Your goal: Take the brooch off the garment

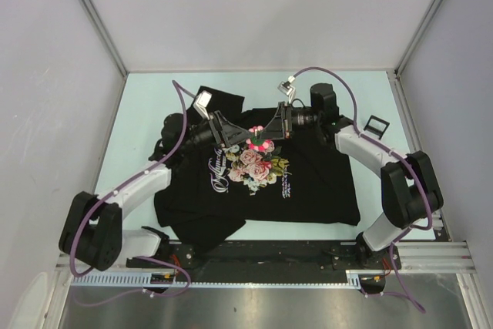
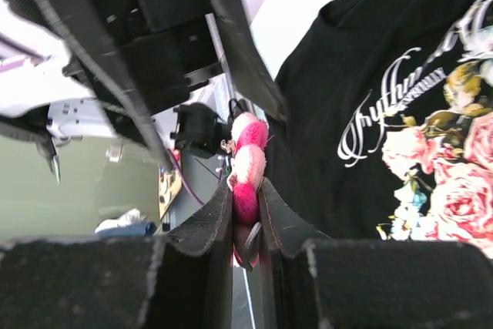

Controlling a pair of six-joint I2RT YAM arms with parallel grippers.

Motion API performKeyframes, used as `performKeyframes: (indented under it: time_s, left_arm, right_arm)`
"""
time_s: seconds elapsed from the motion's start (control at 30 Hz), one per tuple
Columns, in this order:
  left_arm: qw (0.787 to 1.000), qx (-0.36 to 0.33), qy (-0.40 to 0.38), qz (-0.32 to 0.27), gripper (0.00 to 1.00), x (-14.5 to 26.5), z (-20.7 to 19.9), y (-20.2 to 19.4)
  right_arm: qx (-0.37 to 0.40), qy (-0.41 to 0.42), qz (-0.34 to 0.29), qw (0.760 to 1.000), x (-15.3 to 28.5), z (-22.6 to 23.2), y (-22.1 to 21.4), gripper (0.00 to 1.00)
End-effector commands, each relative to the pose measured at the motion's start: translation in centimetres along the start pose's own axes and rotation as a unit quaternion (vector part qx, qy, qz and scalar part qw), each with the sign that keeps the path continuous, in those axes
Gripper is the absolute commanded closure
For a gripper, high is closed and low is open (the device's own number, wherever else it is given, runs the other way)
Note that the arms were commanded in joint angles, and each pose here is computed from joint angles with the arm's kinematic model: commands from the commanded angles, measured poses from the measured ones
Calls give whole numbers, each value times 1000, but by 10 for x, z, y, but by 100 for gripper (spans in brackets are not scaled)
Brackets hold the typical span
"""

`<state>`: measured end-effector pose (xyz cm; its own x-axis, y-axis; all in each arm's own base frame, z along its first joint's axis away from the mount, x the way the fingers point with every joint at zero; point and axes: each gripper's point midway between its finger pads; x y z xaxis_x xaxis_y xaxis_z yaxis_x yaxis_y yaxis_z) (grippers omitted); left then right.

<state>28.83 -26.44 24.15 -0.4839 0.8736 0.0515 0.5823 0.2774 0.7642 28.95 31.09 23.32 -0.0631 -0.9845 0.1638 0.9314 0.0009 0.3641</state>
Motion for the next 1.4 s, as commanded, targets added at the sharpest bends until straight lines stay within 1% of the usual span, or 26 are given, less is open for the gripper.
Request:
performKeyframes:
  time_s: [0.0, 0.1, 0.13, 0.23, 0.3, 0.4, 0.47, 0.53, 0.57, 0.6, 0.63, 0.7, 0.73, 0.8, 0.87, 1.37]
  left_arm:
    - [998, 23, -51, 0, 35, 0, -11, 0]
    - [997, 47, -67, 5, 40, -2, -11, -5]
    - [996, 52, -70, 7, 46, -2, -12, -8]
    - [995, 54, -83, 3, 55, -2, -15, -7]
    - [995, 53, -89, 4, 56, -3, -16, -7]
    - [994, 52, -95, 8, 62, -3, -17, -7]
    - [994, 50, -97, 10, 75, -4, -18, -7]
    - [995, 47, -91, 9, 89, -5, -17, -4]
    - [996, 47, -78, 15, 92, -6, -11, -8]
    - [996, 44, -74, 15, 94, -6, -10, -8]
    - [996, 44, -70, 15, 96, -5, -9, -7]
    - [997, 42, -60, 17, 98, -5, -8, -8]
    - [998, 41, -54, 19, 100, -5, -6, -8]
    - [998, 39, -52, 15, 100, -4, -7, -6]
    - [998, 39, -49, 14, 100, -4, -6, -6]
    - [997, 52, -52, -5, 100, -3, -11, 3]
  right_arm:
    - [40, 32, 4, 999, -2, 16, -1, 100]
    - [40, 34, 1, 999, -1, 18, -3, 100]
    - [39, 34, -1, 999, -1, 18, -2, 100]
    - [39, 36, -3, 999, -1, 19, -1, 100]
    - [37, 40, -3, 999, -2, 21, -1, 100]
    - [34, 46, -2, 998, -5, 24, 0, 100]
    - [31, 47, -3, 998, -6, 24, 0, 100]
    - [29, 46, -7, 999, -5, 26, 1, 93]
    - [25, 40, -11, 999, -4, 24, 2, 89]
    - [23, 37, -15, 999, -3, 23, 3, 81]
    - [24, 36, -19, 999, -1, 25, 5, 79]
    - [16, 25, -27, 999, 1, 21, 8, 72]
    - [17, 23, -29, 999, 3, 21, 9, 71]
    - [16, 22, -32, 999, 5, 20, 9, 66]
    - [14, 22, -34, 999, 6, 19, 9, 64]
    - [7, 28, -20, 999, -6, 12, 1, 64]
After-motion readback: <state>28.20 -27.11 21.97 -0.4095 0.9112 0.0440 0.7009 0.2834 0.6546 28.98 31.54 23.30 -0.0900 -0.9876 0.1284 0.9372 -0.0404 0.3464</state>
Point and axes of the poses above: each gripper's point midway between its finger pads, its own x axis back along the fingers, its own z axis along the line the jaws close on, y = z × x, and after that the axes turned 11 degrees about -x, right-handed
